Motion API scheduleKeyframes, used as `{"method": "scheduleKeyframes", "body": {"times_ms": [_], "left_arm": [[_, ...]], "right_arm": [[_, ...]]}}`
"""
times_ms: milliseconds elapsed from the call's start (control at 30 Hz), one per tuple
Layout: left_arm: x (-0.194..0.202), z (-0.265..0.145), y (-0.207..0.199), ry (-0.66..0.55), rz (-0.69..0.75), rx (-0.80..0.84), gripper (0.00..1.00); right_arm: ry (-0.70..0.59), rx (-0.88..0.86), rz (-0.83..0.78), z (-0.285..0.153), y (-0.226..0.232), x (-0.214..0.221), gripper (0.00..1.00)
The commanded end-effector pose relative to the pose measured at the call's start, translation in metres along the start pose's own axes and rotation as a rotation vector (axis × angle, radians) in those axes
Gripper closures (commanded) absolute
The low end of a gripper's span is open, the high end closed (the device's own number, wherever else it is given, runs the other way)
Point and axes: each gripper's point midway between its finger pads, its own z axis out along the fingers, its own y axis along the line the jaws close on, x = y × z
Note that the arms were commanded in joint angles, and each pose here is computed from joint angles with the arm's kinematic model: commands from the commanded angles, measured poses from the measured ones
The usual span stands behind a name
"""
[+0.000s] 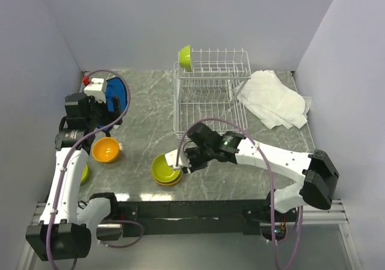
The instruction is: Load the bowls into the dish rack
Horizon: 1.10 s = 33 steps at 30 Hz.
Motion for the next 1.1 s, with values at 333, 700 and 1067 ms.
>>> {"method": "scheduleKeyframes", "body": {"times_ms": [333, 700, 1067], "left_arm": [[0.008, -0.02, 0.002, -0.03, 0.018, -0.053, 0.03], [0.014, -0.018, 0.001, -0.031, 0.017, -0.065, 0.03], [0.018, -0.018, 0.004, -0.025, 0.019, -0.085, 0.03]], "right_arm": [[-0.091, 0.02, -0.028, 0.047, 0.003, -0.066, 0.6], [-0.052, -0.038, -0.033, 0.068, 0.013, -0.069, 0.57], [-0.036, -0.056, -0.023, 0.077, 0.019, -0.066, 0.54]]}}
